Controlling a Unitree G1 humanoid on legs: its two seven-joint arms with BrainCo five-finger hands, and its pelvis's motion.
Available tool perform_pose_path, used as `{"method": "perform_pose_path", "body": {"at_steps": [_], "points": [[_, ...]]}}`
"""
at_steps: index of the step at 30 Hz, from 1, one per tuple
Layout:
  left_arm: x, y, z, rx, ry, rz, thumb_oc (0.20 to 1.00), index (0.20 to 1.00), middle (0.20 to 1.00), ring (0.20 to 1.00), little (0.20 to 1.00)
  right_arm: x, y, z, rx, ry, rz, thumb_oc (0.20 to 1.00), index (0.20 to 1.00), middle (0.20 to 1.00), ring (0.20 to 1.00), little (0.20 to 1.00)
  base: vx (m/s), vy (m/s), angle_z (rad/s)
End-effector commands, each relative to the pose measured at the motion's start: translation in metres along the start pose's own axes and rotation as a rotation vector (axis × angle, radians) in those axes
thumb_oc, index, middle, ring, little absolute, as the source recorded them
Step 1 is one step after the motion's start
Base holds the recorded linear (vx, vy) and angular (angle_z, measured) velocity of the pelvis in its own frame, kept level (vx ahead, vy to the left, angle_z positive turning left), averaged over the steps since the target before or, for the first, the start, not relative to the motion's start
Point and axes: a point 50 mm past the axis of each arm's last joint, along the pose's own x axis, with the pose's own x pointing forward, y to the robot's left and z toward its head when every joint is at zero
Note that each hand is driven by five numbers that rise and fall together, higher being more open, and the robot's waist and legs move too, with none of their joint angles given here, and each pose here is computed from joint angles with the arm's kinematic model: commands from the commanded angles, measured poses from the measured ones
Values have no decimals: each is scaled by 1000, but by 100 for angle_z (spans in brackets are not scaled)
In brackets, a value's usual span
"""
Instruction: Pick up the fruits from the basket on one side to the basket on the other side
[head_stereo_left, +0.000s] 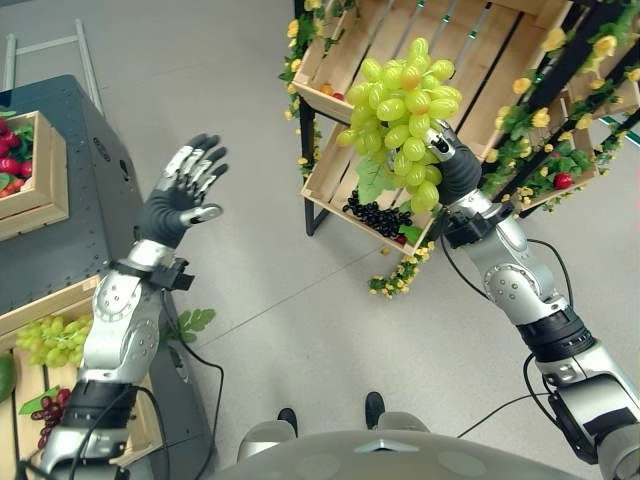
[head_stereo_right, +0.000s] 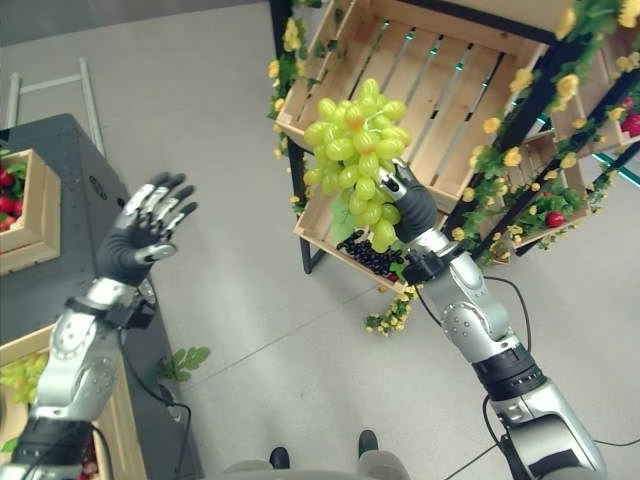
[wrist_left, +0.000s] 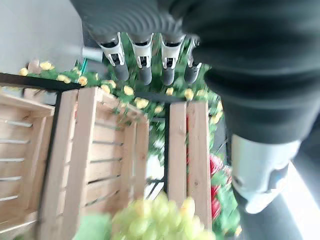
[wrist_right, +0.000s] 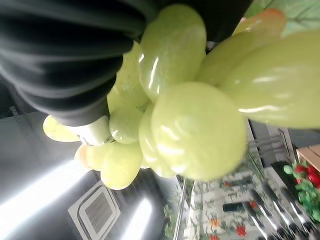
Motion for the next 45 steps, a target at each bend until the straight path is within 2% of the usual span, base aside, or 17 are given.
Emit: {"method": "perform_pose_path", "body": {"at_steps": [1, 9, 17, 25, 27, 33, 39, 45], "points": [[-3, -2, 18, -41, -105, -13, 1000, 1000, 1000, 1000, 1000, 7, -6, 29, -40, -196, -35, 200, 200, 200, 200, 200, 47, -72, -5], [2, -10, 13, -214, -187, 35, 1000, 1000, 1000, 1000, 1000, 12, -51, 51, -145, -227, -271, 200, 200, 200, 200, 200, 18, -65, 15], [0, -13, 9, -227, -150, 19, 1000, 1000, 1000, 1000, 1000, 21, -87, 79, -238, -217, -443, 200, 200, 200, 200, 200, 2, -18, 12], [-2, -16, 8, -231, -115, -12, 1000, 1000, 1000, 1000, 1000, 34, -106, 110, -361, -184, -542, 200, 200, 200, 200, 200, -10, -7, 6], [-3, -18, 9, -246, -106, -27, 1000, 1000, 1000, 1000, 1000, 35, -120, 126, -417, -168, -640, 200, 200, 200, 200, 200, -35, -17, 2], [0, -18, 13, -235, -93, -59, 1000, 1000, 1000, 1000, 1000, 35, -132, 161, -556, -146, -773, 200, 200, 200, 200, 200, -31, -4, 5], [2, -23, 14, -235, -88, -96, 1000, 1000, 1000, 1000, 1000, 36, -133, 185, -670, -119, -821, 200, 200, 200, 200, 200, -34, 6, 8], [5, -25, 17, -232, -100, -115, 1000, 1000, 1000, 1000, 1000, 39, -132, 189, -707, -104, -825, 200, 200, 200, 200, 200, -34, -4, 4]]}}
